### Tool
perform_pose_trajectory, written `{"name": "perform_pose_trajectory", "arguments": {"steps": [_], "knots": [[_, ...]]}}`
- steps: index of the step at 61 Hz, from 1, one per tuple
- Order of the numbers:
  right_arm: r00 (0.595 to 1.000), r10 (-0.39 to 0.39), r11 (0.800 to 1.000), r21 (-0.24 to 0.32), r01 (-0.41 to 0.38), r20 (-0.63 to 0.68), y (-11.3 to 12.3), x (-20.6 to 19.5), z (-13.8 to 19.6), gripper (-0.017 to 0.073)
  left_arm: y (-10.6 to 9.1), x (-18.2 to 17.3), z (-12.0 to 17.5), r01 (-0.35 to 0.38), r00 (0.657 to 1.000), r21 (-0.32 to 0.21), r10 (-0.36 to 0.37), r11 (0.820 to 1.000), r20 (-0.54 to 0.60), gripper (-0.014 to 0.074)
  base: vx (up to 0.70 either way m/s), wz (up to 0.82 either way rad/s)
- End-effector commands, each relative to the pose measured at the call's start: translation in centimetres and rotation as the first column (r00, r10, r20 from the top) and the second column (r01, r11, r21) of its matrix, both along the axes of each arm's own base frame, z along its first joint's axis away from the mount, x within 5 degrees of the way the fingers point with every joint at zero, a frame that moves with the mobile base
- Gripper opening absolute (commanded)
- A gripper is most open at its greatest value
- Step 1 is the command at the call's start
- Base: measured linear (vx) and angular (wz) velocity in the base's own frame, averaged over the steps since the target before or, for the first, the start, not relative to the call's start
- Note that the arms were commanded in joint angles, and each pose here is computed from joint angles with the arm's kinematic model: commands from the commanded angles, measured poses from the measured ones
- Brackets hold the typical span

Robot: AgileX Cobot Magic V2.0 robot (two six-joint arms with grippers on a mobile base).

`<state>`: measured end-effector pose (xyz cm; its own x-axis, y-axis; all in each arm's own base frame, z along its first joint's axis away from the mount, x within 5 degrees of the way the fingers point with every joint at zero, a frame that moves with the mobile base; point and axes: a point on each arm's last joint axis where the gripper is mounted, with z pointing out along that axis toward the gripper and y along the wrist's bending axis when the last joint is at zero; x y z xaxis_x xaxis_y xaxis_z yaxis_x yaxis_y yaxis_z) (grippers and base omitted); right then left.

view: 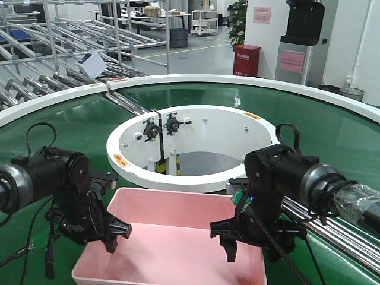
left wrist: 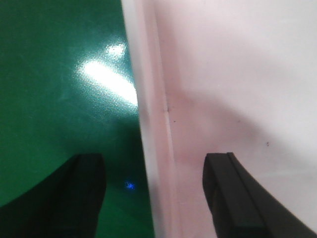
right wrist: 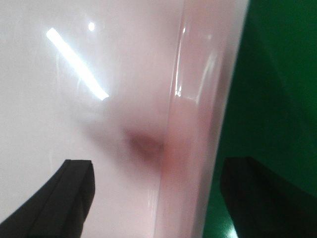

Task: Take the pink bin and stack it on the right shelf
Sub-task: 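Lower both grippers onto opposite side walls of the pink bin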

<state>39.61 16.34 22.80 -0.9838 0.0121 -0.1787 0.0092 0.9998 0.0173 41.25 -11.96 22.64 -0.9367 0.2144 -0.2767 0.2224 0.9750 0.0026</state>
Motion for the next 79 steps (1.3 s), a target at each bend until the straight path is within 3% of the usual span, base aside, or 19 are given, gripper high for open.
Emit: {"name": "perform_pose_trajectory", "arguments": {"steps": [1, 13, 26, 36, 45, 54, 67, 68, 79], "knots": [[0.993, -0.026, 0.999, 0.033, 0.023, 0.119, -0.4, 0.2, 3.2, 0.0533, -0.1, -0.2, 3.3, -0.012, 0.995, -0.041, 0.015, 0.999, 0.095, 0.0541, 0.0, 0.0], [0.989, -0.062, 0.998, 0.029, 0.058, 0.134, -0.5, 0.3, 3.3, 0.0435, -0.2, -0.2, 3.3, -0.015, 0.996, -0.056, 0.02, 0.998, 0.09, 0.0508, 0.0, 0.0], [0.988, -0.078, 0.997, 0.008, 0.078, 0.135, -0.8, 0.4, 3.3, 0.0347, -0.2, -0.2, 3.3, -0.015, 0.996, -0.056, 0.02, 0.998, 0.09, 0.0367, 0.0, 0.0], [0.989, -0.083, 0.996, 0.002, 0.084, 0.12, -0.8, 0.5, 2.7, 0.0316, -0.2, -0.3, 3.3, -0.016, 0.996, -0.055, 0.02, 0.998, 0.085, 0.0237, 0.0, 0.0], [0.992, -0.083, 0.996, -0.018, 0.085, 0.1, -0.8, 0.6, 2.0, 0.0311, -0.2, -0.3, 3.3, -0.015, 0.996, -0.053, 0.019, 0.998, 0.082, 0.0173, 0.0, 0.0], [0.991, -0.087, 0.995, -0.045, 0.093, 0.105, -1.1, 0.6, 2.0, 0.0274, -0.2, -0.3, 3.3, -0.012, 0.996, -0.053, 0.016, 0.999, 0.084, 0.016, 0.0, 0.0], [0.988, -0.106, 0.993, -0.045, 0.112, 0.114, -1.2, 0.7, 2.0, 0.011, -0.2, -0.2, 3.3, -0.012, 0.996, -0.053, 0.016, 0.999, 0.087, 0.016, 0.0, 0.0], [0.989, -0.104, 0.993, -0.045, 0.109, 0.11, -1.1, 0.7, 2.0, 0.0044, -0.2, -0.3, 3.3, -0.012, 0.996, -0.052, 0.016, 0.999, 0.084, 0.016, 0.0, 0.0], [0.989, -0.096, 0.994, -0.045, 0.102, 0.114, -1.2, 0.5, 2.5, -0.0008, -0.1, -0.4, 3.4, -0.012, 0.997, -0.048, 0.015, 0.999, 0.071, 0.0161, 0.0, 0.0]]}}
